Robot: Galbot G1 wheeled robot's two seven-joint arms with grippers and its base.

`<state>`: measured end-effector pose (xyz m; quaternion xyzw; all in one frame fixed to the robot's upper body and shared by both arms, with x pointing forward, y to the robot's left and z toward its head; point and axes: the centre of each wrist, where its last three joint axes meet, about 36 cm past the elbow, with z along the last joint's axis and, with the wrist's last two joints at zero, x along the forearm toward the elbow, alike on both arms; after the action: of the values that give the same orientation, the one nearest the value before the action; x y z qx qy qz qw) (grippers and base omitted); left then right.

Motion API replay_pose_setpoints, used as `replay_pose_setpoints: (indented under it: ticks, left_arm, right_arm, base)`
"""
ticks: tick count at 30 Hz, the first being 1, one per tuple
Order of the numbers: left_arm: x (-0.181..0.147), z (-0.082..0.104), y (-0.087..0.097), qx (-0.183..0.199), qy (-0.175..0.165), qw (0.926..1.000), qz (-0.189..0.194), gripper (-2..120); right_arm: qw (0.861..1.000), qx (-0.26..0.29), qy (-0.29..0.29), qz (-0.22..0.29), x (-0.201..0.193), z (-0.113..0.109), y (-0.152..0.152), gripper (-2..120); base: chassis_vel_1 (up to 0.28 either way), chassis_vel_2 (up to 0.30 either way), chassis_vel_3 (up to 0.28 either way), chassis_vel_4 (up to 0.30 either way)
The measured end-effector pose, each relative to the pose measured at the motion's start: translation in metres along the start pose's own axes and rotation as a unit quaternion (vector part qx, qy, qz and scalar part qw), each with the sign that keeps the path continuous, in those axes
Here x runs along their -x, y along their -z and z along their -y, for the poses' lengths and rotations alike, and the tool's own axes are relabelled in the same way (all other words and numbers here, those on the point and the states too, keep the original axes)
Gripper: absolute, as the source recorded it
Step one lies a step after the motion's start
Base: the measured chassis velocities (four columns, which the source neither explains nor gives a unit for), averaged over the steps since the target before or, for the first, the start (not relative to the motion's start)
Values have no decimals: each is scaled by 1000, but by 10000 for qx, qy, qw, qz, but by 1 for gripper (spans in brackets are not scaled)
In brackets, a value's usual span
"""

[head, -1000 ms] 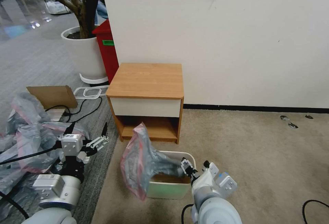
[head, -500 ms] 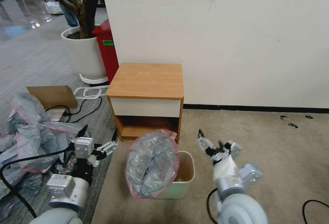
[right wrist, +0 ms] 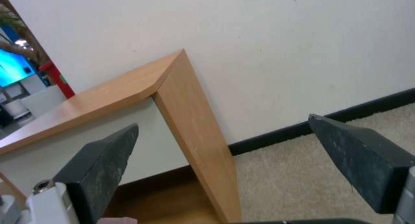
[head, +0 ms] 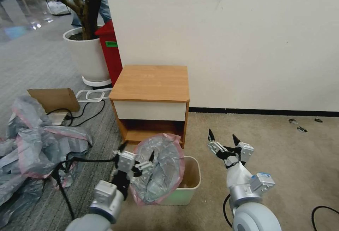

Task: Pick up the garbage bag from the table and place it over the trash can.

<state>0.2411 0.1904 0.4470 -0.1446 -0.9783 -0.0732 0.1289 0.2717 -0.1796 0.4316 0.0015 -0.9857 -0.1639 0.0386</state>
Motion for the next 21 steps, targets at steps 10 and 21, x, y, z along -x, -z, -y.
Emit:
replay_pose_setpoints:
  ticks: [10,21]
  left_arm:
    - [13,14,-20,-112,278,9964,-798,84]
    - [20,9,-34,-121,595,9908,-1212,65]
  right_arm:
    - [10000,45,-85,6,0,0,-1,100]
    - [9994,28,-337,-55,0,0,-8,100]
  base:
    - [0,0,0,0]
    - [0,0,0,0]
